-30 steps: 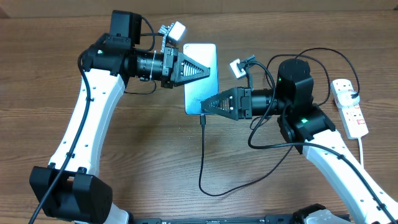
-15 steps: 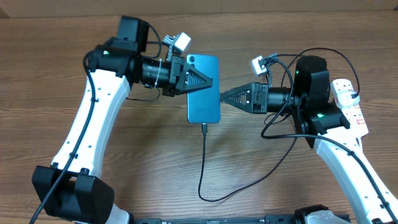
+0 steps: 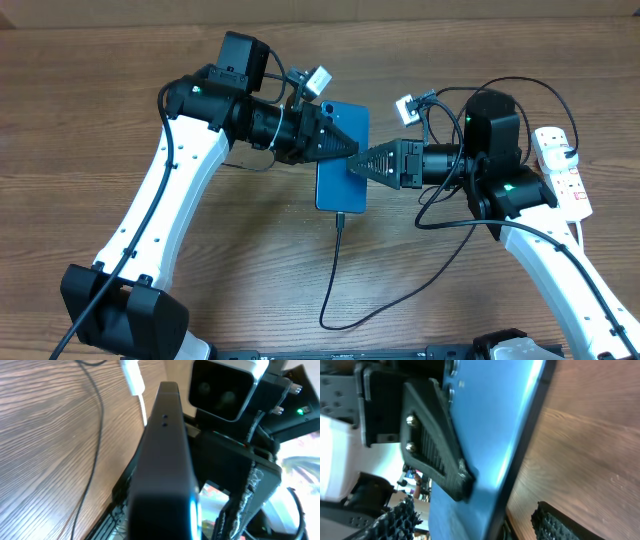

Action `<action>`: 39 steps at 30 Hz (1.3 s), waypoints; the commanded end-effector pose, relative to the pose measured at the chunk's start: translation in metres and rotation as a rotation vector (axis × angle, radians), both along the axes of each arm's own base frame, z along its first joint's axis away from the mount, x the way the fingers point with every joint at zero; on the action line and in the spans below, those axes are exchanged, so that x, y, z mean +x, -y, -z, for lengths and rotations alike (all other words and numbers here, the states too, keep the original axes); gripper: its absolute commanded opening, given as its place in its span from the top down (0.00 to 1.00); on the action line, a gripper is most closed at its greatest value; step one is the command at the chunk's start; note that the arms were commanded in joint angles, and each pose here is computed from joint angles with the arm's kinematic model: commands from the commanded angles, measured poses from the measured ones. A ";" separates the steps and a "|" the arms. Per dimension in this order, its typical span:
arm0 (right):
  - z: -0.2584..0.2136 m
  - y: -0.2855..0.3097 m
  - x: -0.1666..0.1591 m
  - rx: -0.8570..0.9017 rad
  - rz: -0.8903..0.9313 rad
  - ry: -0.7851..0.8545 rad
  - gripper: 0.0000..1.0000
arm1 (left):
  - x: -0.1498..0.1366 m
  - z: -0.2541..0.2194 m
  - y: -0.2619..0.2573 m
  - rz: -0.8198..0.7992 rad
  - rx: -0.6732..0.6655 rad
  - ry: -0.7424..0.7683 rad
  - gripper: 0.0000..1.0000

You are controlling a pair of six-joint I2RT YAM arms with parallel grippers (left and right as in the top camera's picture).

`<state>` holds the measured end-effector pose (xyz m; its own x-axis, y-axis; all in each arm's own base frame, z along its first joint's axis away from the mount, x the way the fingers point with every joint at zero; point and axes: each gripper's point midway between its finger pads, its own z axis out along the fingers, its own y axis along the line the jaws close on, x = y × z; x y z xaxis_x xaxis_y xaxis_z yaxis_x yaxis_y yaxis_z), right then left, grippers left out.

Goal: Plug charger to phone and switch on socket

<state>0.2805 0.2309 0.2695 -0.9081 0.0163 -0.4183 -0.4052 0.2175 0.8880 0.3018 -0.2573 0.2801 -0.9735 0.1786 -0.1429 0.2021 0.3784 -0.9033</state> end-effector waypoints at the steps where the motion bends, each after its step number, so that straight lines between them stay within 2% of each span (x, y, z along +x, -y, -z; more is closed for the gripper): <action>1: 0.008 0.003 0.009 -0.061 0.050 0.047 0.23 | -0.002 0.001 -0.006 -0.018 0.055 0.033 0.96; 5: 0.038 0.015 0.017 -0.198 0.141 0.014 0.20 | 0.002 0.019 -0.016 -0.062 0.173 0.027 0.96; 8: 0.050 0.023 0.022 -0.268 0.192 -0.005 0.20 | 0.013 0.046 -0.038 -0.196 0.374 -0.035 0.96; 13: 0.034 0.034 0.029 -0.368 0.240 0.024 0.20 | 0.021 0.069 -0.066 -0.392 0.570 -0.141 0.96; 19: 0.011 0.056 0.023 -0.688 0.334 0.100 0.22 | 0.019 0.085 -0.089 -0.619 0.751 -0.267 0.96; 21: 0.004 0.051 0.017 -0.755 0.335 0.139 0.25 | 0.016 0.087 -0.086 -0.651 0.775 -0.287 0.96; 25: 0.005 0.025 -0.002 -0.817 0.269 0.206 0.40 | 0.006 0.087 -0.069 -0.650 0.782 -0.305 0.96; 34: 0.019 -0.012 -0.034 -0.991 0.199 0.377 0.39 | -0.009 0.089 -0.056 -0.623 0.797 -0.332 0.96; 39: 0.032 -0.031 -0.048 -1.007 0.144 0.372 0.40 | -0.017 0.085 -0.045 -0.575 0.746 -0.381 0.96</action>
